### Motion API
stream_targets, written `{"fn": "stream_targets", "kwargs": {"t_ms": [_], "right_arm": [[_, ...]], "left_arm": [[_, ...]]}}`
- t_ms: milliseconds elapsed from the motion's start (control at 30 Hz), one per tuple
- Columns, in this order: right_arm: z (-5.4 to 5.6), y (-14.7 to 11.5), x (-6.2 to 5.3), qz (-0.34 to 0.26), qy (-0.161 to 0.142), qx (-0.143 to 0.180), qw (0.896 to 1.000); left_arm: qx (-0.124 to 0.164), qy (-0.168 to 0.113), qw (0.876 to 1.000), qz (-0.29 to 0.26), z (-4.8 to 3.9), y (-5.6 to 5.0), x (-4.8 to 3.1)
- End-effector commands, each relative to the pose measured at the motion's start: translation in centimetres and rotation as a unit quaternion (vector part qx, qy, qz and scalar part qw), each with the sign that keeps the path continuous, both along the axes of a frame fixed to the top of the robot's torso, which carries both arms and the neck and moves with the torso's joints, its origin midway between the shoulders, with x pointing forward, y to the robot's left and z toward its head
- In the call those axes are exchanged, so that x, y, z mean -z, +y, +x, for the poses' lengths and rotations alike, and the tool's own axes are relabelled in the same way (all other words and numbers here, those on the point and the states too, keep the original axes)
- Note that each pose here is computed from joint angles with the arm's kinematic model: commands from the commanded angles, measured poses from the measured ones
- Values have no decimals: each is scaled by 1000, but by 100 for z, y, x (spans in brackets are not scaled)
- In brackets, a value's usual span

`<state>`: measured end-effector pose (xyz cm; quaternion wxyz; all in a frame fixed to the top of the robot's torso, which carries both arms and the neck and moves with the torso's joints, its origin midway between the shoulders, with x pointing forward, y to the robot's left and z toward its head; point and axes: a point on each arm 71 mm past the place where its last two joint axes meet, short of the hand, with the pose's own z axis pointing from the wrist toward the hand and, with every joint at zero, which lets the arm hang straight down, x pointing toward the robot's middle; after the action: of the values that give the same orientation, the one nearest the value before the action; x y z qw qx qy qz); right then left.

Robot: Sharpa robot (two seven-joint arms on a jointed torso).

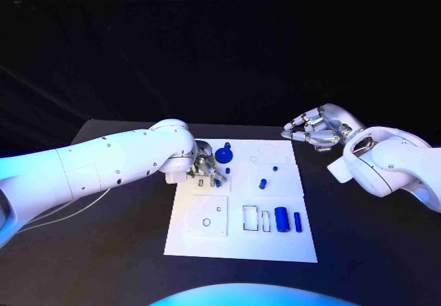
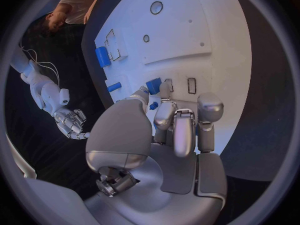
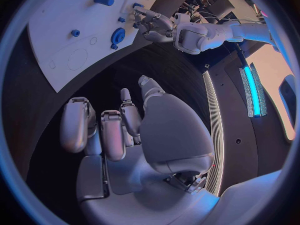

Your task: Assemble the parts on the task board

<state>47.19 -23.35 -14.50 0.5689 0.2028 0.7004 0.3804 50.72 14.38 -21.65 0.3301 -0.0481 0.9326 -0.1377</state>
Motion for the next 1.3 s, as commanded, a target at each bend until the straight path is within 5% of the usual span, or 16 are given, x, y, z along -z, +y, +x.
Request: {"fn": "stream_targets", "kwargs": {"t_ms": [33, 1000, 1300], "right_arm": [[0, 12, 2, -6, 1, -6, 1000], [25, -26, 24, -10, 5, -1, 1000], [90, -126, 32, -13, -1, 15, 1000]], "left_arm": [[6, 15, 1000, -3, -23, -28, 12], [-29, 36, 998, -51, -52, 31, -18], [-34, 4, 998, -52, -92, 104, -103]]}}
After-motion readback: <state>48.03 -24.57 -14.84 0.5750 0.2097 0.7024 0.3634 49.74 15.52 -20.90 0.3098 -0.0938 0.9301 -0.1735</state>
